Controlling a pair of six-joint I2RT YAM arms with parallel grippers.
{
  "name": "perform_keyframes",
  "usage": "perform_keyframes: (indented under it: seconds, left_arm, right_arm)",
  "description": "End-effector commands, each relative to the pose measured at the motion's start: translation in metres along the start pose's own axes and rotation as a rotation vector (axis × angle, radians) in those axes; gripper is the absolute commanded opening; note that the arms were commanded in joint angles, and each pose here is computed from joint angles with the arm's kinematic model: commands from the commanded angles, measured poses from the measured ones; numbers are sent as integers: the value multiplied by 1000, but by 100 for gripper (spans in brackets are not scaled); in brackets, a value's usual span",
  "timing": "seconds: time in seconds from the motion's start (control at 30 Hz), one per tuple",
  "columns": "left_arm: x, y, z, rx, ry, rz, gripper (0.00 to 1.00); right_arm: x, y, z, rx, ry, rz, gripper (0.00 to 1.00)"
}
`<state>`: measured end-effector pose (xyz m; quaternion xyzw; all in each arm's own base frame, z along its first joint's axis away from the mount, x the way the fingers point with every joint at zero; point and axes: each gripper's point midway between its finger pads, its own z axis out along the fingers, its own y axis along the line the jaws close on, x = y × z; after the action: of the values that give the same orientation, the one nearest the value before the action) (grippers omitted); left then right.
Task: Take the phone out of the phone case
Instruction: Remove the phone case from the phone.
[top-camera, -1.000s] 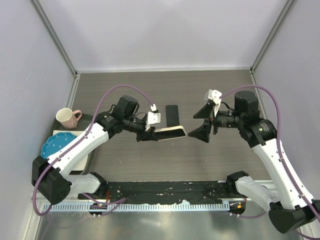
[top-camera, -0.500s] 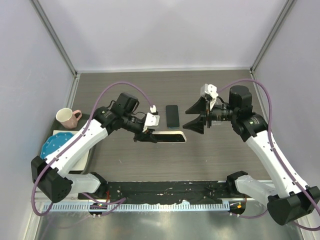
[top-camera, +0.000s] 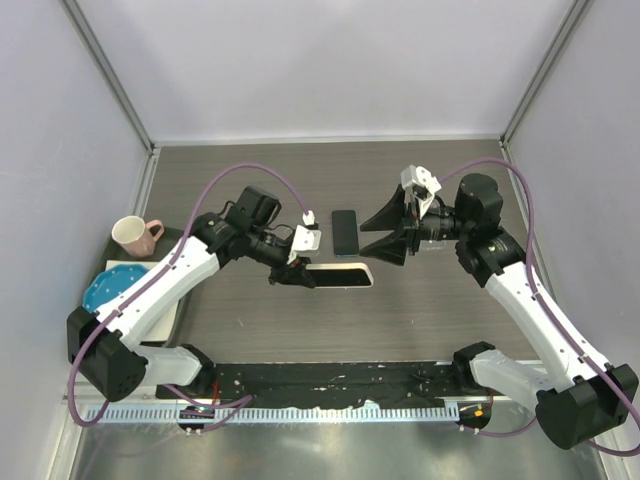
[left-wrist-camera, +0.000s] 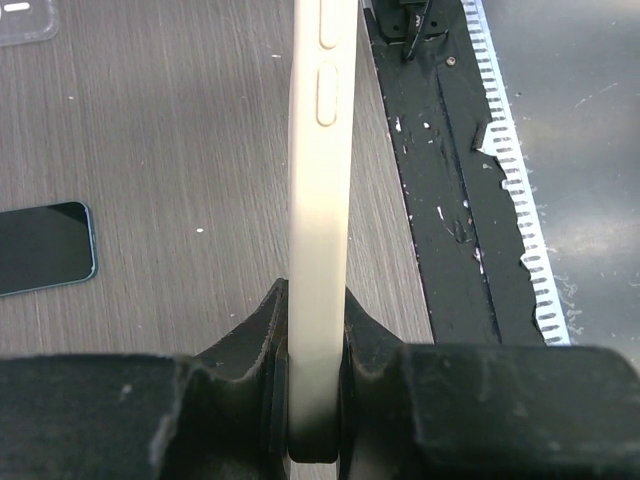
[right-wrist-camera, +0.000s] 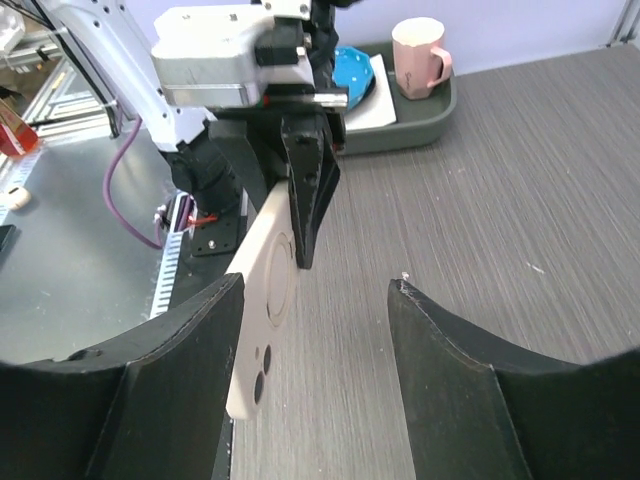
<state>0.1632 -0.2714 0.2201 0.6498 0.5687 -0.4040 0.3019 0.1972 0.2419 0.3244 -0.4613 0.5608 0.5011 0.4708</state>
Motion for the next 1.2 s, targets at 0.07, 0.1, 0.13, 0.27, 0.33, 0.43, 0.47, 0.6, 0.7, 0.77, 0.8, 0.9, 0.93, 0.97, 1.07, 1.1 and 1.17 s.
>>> perform_keyframes:
  seconds: [0.07,0.1,0.13,0.27,0.33,0.43,0.47,0.6,0.7,0.77,0.8,0.9,0.93,0.97,1.07,1.1,1.17]
  left_arm:
    - [-24,-1,-2,14,-89,59,0]
    - [-25,-2,-2,17,-90,55,0]
    - [-26,-3,-3,17,-92,56,0]
    - [-29,-1,-4,15,-94,55,0]
    - [-29,0,-3,22,-94,52,0]
    - [-31,1,-2,30,-98,45,0]
    - [-32,2,-2,31,-99,43,0]
    - [-32,3,0,37,-100,32,0]
    - [-29,4,1,38,-97,25,0]
    - [-28,5,2,38,-100,22,0]
    - [-28,5,2,37,-102,20,0]
    - [-31,6,1,35,-109,21,0]
    - [-32,6,-1,32,-110,20,0]
    - [-33,6,-1,31,-114,24,0]
    - [-36,6,-2,32,-121,20,0]
    - [-37,6,-2,34,-125,19,0]
    - [-36,5,-2,37,-126,19,0]
  right_arm:
    - [-21,18,1,-74,-55,-24,63]
    - [-17,20,2,-89,-49,-18,62]
    - [-14,21,2,-97,-46,-13,62]
    - [0,26,4,-126,-31,11,60]
    - [3,27,4,-135,-28,11,59]
    - [5,27,4,-135,-26,13,56]
    - [5,27,5,-134,-26,13,56]
    - [5,29,5,-144,-25,14,52]
    - [3,34,4,-165,-26,22,53]
    - [3,38,3,-180,-25,25,53]
    - [2,38,3,-179,-26,28,53]
    - [7,37,3,-174,-23,32,52]
    - [9,37,3,-174,-21,37,52]
    - [10,36,4,-174,-20,38,52]
    - [13,35,4,-169,-20,39,51]
    - [13,35,4,-167,-19,41,50]
    - [13,34,4,-163,-20,38,45]
